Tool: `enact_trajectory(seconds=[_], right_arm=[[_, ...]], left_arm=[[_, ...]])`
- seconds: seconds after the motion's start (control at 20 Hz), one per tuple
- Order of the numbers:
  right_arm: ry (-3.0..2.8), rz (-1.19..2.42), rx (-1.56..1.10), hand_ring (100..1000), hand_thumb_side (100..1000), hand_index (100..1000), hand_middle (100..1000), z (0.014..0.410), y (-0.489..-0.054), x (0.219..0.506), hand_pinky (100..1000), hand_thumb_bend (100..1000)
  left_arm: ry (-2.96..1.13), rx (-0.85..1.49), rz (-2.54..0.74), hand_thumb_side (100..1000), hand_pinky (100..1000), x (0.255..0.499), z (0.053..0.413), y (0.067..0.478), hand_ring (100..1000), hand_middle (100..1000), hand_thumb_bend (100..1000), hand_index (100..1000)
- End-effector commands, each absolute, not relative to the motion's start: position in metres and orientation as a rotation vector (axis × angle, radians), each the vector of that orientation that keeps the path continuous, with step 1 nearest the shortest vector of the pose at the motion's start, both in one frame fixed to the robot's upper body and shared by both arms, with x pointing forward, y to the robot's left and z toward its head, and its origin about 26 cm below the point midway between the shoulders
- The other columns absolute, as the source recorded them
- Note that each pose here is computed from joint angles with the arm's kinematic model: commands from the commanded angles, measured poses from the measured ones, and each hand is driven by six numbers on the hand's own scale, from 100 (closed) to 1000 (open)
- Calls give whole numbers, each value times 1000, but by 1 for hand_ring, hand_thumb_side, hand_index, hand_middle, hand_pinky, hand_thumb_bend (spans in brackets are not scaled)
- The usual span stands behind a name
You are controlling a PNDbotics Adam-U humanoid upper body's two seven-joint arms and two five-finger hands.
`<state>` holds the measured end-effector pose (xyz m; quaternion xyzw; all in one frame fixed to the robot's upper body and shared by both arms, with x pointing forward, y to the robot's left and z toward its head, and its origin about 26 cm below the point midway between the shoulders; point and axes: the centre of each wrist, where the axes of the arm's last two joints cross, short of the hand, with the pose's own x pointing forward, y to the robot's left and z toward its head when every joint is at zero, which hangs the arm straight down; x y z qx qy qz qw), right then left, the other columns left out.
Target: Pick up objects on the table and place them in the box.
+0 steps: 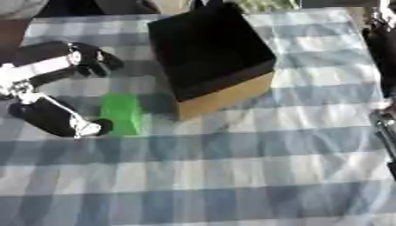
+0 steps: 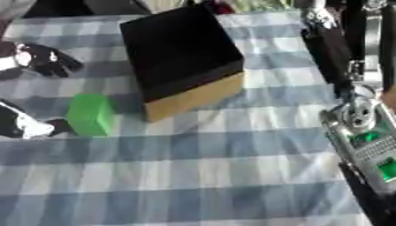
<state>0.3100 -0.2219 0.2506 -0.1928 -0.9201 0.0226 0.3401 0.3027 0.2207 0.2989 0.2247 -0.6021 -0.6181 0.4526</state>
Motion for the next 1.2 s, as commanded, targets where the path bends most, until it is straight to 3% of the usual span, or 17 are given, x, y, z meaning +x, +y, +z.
enact_trajectory(seconds=[0.05,0.4,0.8,1.2], right_arm=[[-2421,60,-499,743,595,800,649,257,-223,307,845,100],[-2420,59,-496,743,596,799,648,256,-223,307,845,100],[-2416,63,-497,743,592,798,647,255,-222,307,845,100],[-2410,74,-517,743,593,798,647,253,-223,307,845,100]], left_arm=[[-1487,579,-1538,100,867,299,307,220,859,842,405,919],[-1448,588,-1538,100,888,299,305,220,896,853,448,926],[-1368,667,-1571,117,924,299,307,214,940,879,717,929],[-1272,699,-1623,159,919,297,318,205,942,879,714,925]])
